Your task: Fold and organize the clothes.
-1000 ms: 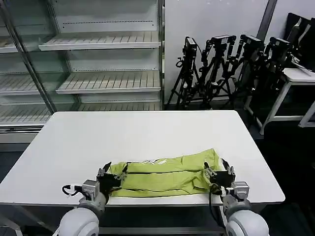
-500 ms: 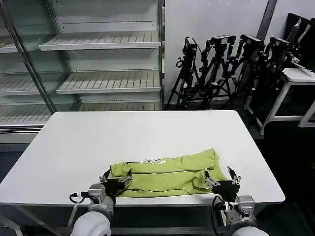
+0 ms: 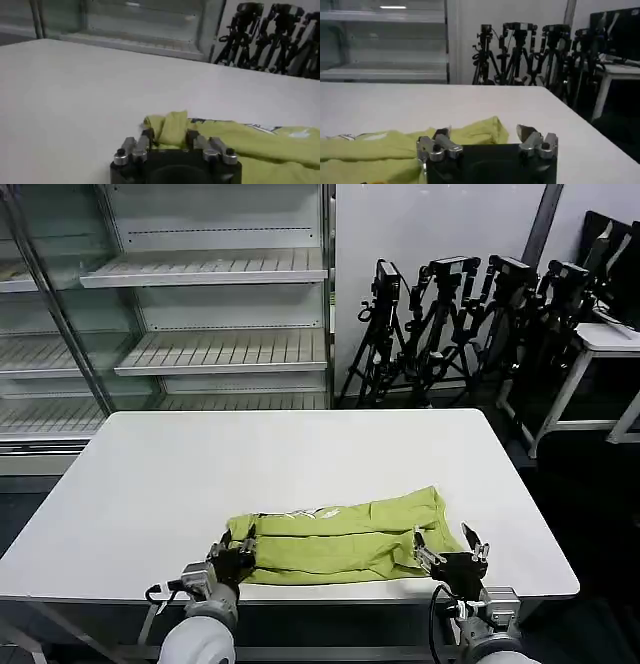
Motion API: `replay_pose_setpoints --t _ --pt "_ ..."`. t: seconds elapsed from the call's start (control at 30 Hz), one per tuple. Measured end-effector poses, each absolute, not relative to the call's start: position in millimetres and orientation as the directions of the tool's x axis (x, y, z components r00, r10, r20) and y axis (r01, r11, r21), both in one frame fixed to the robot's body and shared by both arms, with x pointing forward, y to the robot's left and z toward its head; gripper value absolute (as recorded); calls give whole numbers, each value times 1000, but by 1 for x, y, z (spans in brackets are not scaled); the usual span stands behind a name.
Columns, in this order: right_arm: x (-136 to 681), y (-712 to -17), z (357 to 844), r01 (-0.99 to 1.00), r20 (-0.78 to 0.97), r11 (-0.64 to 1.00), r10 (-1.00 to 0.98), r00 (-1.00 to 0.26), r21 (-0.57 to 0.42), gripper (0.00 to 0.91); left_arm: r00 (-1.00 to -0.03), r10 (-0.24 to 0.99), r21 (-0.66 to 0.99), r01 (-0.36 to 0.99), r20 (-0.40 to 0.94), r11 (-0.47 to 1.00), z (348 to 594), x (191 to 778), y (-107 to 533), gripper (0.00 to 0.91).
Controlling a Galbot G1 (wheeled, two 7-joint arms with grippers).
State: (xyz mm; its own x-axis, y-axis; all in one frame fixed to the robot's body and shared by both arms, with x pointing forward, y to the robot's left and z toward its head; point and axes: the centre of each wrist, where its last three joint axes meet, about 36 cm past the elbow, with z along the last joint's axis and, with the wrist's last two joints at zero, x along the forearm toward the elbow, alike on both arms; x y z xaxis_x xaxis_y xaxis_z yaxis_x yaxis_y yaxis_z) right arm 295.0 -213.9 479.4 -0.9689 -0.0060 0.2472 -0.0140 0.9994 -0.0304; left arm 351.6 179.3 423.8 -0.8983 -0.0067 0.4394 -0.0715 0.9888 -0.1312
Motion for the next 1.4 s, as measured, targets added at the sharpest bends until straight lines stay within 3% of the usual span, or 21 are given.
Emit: replay_pose_setpoints --t 0.23,0.53,1.1,1.4 --pt "294 -212 481 -13 241 1000 -9 -971 -17 907 -907 2 -184 -84 422 979 425 350 179 40" --pt "294 -214 483 -7 234 1000 -4 -972 -12 907 -934 -17 -216 -101 357 971 444 358 199 40" --pt "296 -213 481 2 239 1000 1 -971 4 907 -942 -131 -190 -196 307 962 490 382 309 40" --pt "292 -213 478 14 252 1000 12 -968 5 907 -944 -20 -378 -152 331 913 522 383 319 40"
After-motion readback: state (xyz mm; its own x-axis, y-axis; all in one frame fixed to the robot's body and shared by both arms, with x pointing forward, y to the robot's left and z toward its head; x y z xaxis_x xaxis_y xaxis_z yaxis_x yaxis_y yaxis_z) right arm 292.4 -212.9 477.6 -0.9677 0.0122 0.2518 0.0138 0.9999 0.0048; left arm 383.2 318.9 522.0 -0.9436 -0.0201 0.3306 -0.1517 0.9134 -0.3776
